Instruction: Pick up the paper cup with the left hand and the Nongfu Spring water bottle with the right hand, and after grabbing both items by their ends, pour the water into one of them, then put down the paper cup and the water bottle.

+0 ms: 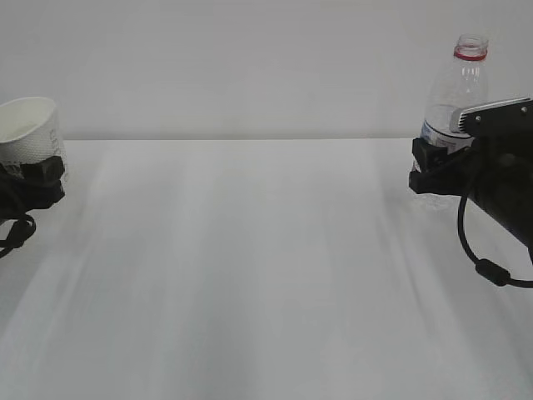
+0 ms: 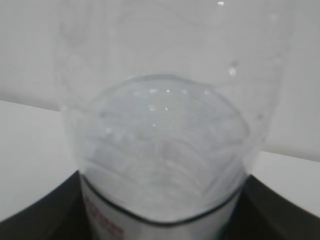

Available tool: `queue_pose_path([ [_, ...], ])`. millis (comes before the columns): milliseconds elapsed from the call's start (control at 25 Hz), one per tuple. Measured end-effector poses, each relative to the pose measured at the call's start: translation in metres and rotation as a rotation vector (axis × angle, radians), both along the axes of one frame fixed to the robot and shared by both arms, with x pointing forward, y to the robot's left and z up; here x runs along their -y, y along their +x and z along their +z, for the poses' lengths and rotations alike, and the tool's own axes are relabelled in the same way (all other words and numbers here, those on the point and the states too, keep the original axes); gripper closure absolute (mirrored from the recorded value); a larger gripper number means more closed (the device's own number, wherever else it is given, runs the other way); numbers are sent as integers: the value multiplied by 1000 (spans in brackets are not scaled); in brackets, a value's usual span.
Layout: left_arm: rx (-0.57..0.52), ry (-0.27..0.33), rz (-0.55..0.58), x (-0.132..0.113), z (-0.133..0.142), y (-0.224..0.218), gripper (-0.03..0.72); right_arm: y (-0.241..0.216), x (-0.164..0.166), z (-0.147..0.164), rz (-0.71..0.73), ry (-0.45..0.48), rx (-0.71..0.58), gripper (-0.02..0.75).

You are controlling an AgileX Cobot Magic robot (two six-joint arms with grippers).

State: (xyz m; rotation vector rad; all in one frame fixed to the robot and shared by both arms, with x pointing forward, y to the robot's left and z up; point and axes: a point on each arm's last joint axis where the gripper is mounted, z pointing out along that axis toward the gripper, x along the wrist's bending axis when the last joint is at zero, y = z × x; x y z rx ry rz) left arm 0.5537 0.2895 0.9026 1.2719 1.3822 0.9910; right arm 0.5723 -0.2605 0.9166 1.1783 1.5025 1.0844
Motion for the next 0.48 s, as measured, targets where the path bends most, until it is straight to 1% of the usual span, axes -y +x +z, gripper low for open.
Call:
queue_pose_path([
  [240,18,5,-18,2,-8,22,204,0,0,0,0,0,0,253],
  [480,10,7,-22,3,-23,41,204,0,0,0,6,-1,0,253],
])
